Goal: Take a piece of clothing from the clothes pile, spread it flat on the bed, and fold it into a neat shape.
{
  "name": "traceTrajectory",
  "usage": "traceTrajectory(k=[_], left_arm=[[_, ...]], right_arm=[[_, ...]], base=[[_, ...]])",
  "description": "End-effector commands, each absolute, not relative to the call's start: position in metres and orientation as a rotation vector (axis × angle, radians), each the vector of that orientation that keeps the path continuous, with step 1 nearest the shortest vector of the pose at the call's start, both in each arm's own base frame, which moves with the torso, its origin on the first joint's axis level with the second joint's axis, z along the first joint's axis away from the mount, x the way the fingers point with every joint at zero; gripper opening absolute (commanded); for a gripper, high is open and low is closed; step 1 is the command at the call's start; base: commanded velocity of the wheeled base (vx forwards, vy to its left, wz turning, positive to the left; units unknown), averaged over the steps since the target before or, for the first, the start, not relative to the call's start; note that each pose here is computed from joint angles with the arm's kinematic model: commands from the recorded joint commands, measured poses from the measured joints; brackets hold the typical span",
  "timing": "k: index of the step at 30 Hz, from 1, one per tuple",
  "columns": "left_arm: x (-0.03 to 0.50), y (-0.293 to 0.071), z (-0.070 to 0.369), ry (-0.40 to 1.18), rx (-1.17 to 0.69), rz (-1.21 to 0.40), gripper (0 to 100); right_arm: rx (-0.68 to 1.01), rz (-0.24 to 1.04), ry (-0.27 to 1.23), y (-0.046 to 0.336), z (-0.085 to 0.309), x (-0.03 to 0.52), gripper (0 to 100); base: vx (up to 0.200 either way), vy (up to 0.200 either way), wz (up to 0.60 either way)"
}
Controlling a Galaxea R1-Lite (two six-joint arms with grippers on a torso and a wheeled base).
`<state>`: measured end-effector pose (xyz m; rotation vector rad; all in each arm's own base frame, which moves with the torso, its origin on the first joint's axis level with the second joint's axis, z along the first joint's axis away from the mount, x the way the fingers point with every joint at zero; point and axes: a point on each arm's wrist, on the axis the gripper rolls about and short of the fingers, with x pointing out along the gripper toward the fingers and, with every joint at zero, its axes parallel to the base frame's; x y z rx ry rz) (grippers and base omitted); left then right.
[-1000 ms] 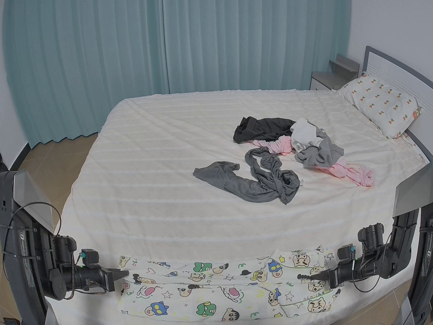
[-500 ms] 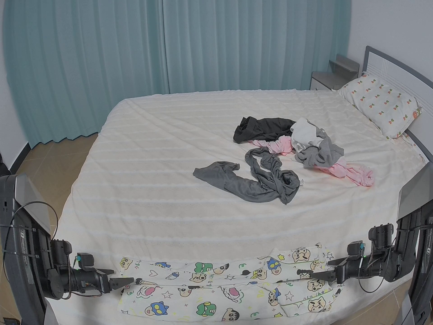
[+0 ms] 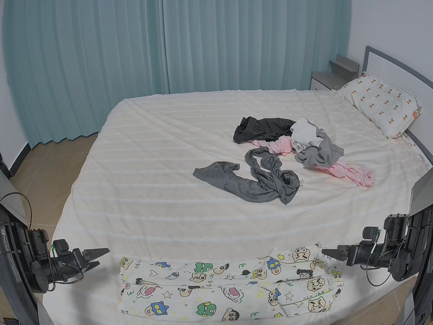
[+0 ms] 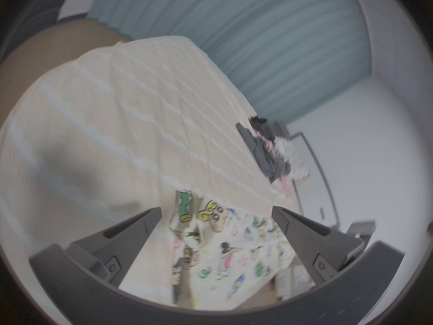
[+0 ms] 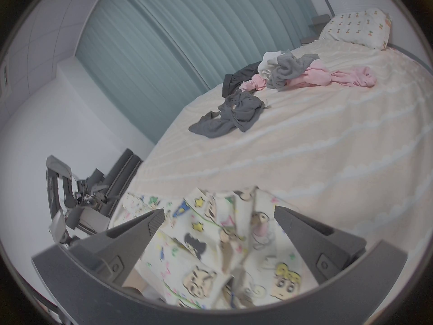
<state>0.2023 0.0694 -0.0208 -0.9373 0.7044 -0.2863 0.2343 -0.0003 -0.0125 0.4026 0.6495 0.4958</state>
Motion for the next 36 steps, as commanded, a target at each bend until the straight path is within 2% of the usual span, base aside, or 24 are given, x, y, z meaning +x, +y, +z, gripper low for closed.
traceTrajectory(k=[1, 5, 13, 21, 24, 36], left_arm=[[0.210, 0.057, 0.015, 0.653, -1.087, -0.339, 100], [0.213, 0.043, 0.009, 0.713, -1.081, -0.383, 100], [0.215, 0.036, 0.005, 0.745, -1.076, -0.405, 100], [0.215, 0.036, 0.004, 0.746, -1.068, -0.408, 100], [0.214, 0.031, -0.001, 0.756, -0.989, -0.445, 100], [0.235, 0.001, -0.008, 0.800, -0.917, -0.569, 100]], right_arm=[[0.517, 0.581, 0.621, 0.050, -0.004, 0.264, 100], [0.518, 0.572, 0.710, 0.053, -0.026, 0.260, 100], [0.514, 0.548, 0.723, 0.048, -0.034, 0.261, 100], [0.521, 0.526, 0.705, 0.040, -0.023, 0.254, 100], [0.527, 0.507, 0.703, 0.034, -0.023, 0.254, 100], [0.482, 0.501, 0.722, 0.031, -0.033, 0.252, 100]], base=[[0.000, 0.000, 0.00], [0.000, 0.000, 0.00], [0.000, 0.000, 0.00], [0.000, 0.000, 0.00], [0.000, 0.000, 0.00], [0.000, 0.000, 0.00]])
